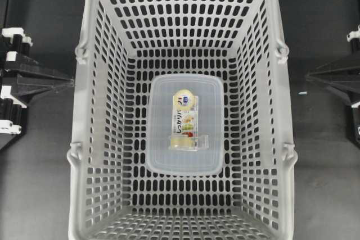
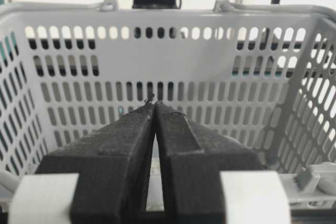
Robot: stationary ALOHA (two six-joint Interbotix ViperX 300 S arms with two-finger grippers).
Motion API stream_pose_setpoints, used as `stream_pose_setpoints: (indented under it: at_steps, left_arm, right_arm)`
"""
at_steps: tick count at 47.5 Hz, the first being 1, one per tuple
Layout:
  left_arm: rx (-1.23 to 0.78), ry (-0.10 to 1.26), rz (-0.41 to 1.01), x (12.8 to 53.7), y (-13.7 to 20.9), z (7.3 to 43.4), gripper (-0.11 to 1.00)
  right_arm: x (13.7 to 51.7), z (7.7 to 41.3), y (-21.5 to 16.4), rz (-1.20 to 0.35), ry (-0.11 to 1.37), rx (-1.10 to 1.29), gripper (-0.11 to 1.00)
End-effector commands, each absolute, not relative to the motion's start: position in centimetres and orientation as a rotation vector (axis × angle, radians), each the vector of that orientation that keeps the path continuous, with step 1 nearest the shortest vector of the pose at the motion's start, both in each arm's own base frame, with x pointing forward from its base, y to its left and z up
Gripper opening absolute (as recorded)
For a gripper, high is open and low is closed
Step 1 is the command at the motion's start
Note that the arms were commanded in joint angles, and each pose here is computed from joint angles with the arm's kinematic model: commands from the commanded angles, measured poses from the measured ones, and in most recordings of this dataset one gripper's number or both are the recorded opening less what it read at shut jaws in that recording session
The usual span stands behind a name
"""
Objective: Pick up the tape dispenser from the shopping basket with the left arm.
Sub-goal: 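Move the left gripper over the clear tape dispenser in the basket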
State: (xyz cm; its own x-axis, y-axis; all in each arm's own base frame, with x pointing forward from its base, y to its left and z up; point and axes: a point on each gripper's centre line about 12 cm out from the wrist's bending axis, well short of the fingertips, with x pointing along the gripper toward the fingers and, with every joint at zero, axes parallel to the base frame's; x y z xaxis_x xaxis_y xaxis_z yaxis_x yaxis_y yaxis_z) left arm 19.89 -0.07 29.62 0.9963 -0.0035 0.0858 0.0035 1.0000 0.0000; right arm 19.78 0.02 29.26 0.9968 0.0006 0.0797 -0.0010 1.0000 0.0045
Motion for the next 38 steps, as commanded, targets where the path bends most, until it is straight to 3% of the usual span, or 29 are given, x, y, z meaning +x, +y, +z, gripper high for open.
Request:
stream_pose_setpoints:
  at_steps: [1,5,26,31,38]
  left_arm:
    - [0.020,-0.091,-0.027,20.9,-0.5,31.5,0.06]
    - [0.004,-0.034,-0.032,22.0,-0.6,32.3,0.00]
    - [0.022,0.409,-0.069,31.2,-2.4,32.6,0.00]
    - [0.029,0.482,-0.075,33.4,-2.8,32.1,0.00]
    - [0.027,0.576,-0.074,35.9,-3.2,31.7,0.00]
  right_arm:
    - [20.0,29.8,-0.1,-0.005,-0.094,0.012,0.00]
    - [20.0,29.8,-0.1,-0.005,-0.089,0.015,0.00]
    - [20.0,29.2,-0.1,-0.006,-0.037,0.032,0.02]
    - [20.0,29.2,-0.1,-0.005,-0.028,0.055,0.18]
    - [19.9,29.0,-0.1,-0.005,-0.009,0.069,0.56]
